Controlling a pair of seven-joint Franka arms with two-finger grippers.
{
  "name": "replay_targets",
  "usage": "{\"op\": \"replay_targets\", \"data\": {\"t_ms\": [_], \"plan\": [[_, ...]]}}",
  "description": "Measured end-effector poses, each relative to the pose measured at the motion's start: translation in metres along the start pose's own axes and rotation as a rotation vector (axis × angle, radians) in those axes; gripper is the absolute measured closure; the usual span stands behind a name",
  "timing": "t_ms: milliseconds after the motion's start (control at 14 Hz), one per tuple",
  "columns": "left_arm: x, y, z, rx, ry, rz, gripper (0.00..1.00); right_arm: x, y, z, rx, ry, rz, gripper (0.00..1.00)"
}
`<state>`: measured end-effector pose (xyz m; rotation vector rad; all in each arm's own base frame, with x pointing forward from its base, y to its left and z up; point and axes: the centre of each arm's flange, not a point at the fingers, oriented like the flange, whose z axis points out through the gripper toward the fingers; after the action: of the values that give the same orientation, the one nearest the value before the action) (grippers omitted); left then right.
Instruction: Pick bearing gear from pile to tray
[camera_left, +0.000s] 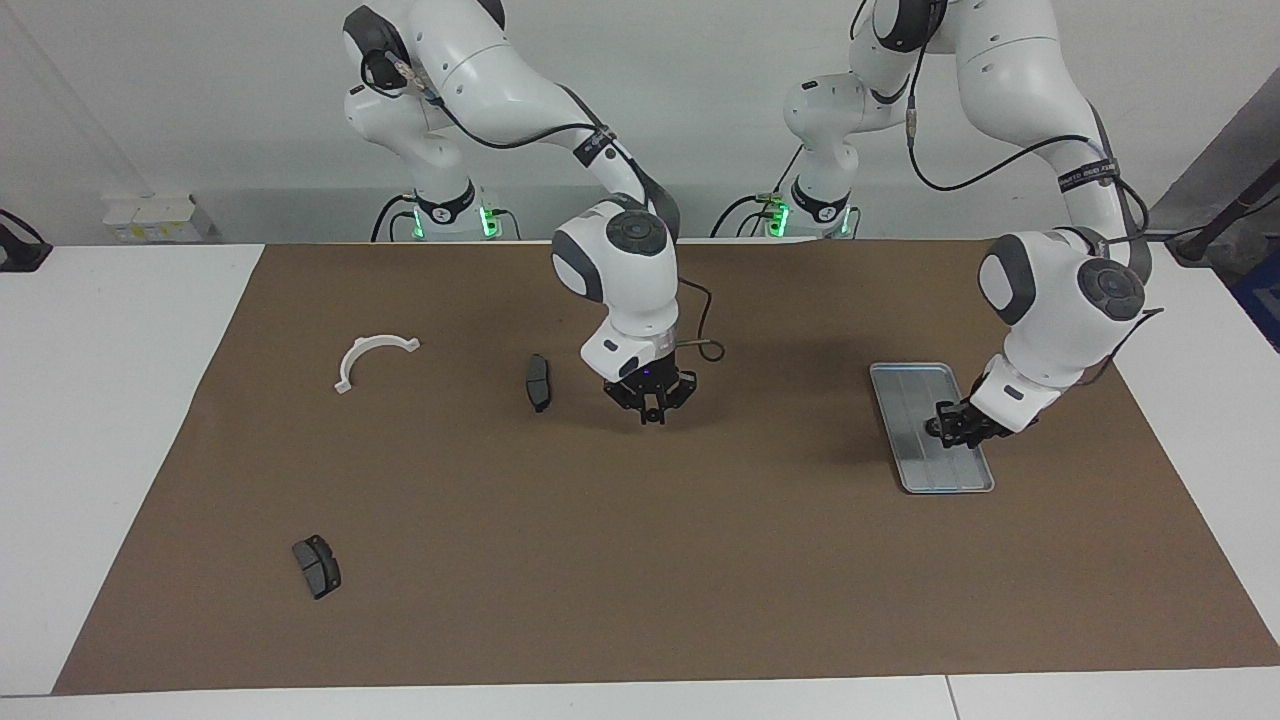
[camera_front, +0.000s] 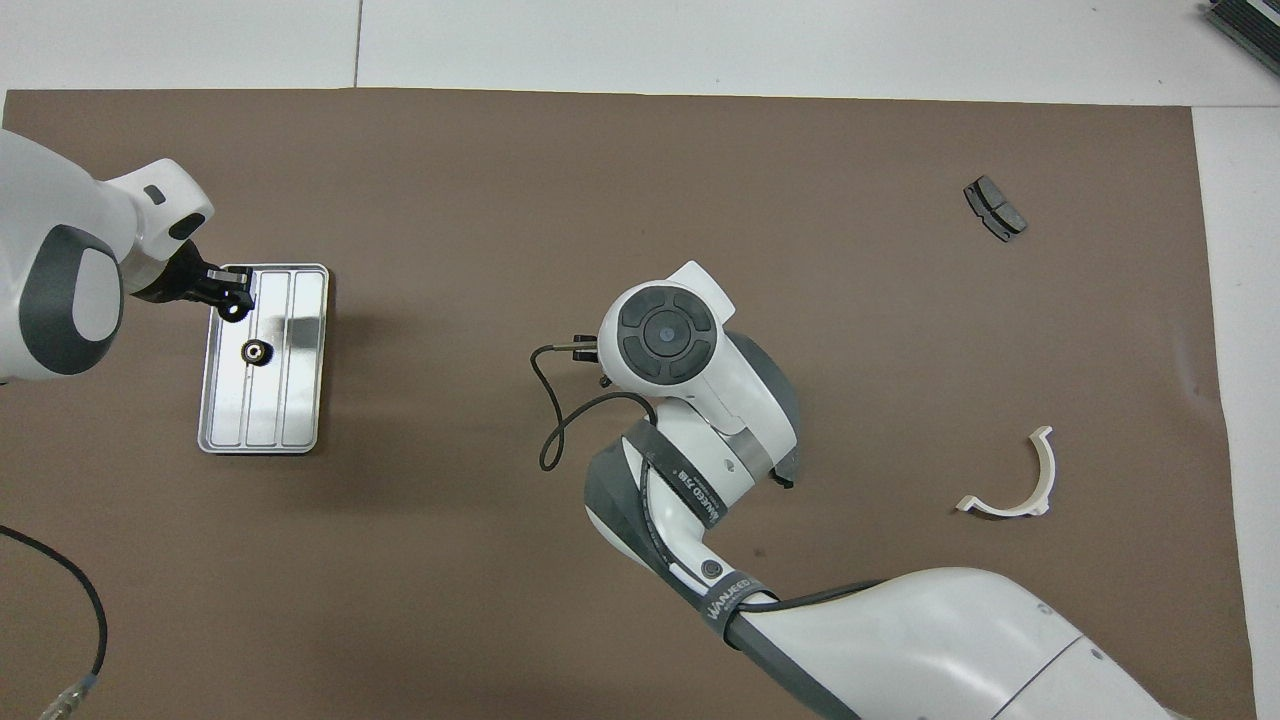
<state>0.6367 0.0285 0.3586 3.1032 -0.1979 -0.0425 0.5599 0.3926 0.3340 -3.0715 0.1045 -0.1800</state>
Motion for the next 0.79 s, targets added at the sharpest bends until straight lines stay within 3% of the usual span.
{"op": "replay_targets", "data": {"t_ms": [214, 643, 714, 786], "plan": [[-0.025, -0.017, 0.017, -0.017, -0.04, 0.04, 0.66, -0.01, 0.004, 0.013, 0.007, 0.002, -0.006, 0.73], [-0.07, -0.013, 0.051, -0.027, -0.1, 0.086, 0.66, -0.003, 0.011, -0.001, 0.024, 0.036, 0.007, 0.06], [-0.075, -0.011, 0.054, -0.029, -0.108, 0.089, 0.61, 0.004, 0.018, -0.013, 0.03, 0.054, 0.02, 0.0], [-0.078, -0.009, 0.055, -0.029, -0.112, 0.092, 0.61, 0.012, 0.027, -0.028, 0.034, 0.074, 0.037, 0.0]]}}
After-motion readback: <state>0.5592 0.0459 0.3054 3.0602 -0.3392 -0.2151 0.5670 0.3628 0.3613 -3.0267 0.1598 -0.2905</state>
